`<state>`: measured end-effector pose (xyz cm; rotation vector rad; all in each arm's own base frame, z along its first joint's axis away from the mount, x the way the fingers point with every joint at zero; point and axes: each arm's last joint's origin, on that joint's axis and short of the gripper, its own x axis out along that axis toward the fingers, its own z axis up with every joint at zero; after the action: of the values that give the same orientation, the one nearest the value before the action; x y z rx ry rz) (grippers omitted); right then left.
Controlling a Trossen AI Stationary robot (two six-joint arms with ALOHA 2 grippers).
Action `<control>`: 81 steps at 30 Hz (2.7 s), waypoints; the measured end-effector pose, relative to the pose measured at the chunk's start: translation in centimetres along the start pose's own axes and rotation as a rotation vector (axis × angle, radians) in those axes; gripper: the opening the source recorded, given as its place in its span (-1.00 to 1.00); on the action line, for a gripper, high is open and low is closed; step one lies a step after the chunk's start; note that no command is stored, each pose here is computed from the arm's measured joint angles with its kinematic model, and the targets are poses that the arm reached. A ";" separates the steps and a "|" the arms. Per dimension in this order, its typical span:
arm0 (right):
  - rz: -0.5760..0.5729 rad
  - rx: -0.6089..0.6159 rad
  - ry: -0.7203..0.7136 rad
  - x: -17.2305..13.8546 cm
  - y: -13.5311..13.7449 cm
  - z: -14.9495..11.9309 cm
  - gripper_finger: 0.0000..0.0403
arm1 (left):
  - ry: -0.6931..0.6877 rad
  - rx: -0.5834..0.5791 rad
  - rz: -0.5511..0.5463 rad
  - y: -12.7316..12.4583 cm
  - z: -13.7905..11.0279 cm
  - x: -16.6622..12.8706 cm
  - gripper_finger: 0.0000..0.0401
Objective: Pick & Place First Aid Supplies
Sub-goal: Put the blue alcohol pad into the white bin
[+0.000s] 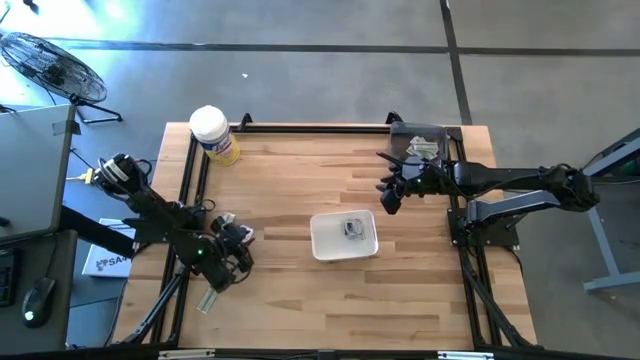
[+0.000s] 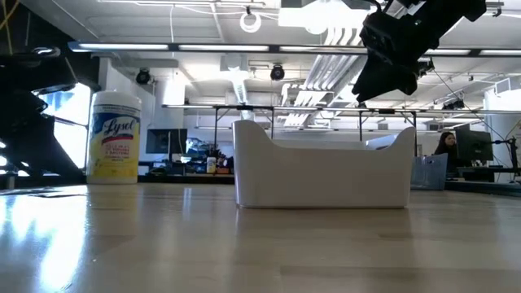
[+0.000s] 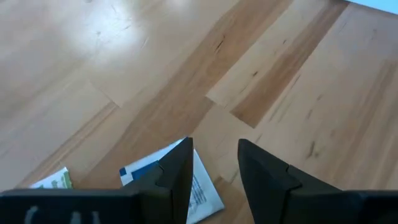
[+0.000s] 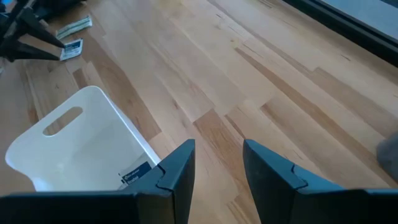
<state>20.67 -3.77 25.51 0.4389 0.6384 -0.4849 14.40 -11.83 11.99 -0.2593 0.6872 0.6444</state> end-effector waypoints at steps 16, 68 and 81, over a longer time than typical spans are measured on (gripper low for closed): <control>-0.024 -0.026 -0.017 0.0 -0.1 0.1 -0.36 | -0.024 -0.048 -0.036 2.1 -2.5 1.9 -0.38; 0.064 -0.033 0.091 -2.3 -0.1 -1.2 -0.36 | -0.212 0.392 -0.394 -9.0 19.9 3.2 -0.99; -0.009 -0.113 0.072 -3.8 0.5 -2.4 -0.36 | -0.260 0.534 -0.566 -11.1 23.3 13.1 -0.99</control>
<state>17.20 -1.05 26.37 0.3474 0.7334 -0.4405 40.88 -4.51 21.03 0.1279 0.4793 -0.0591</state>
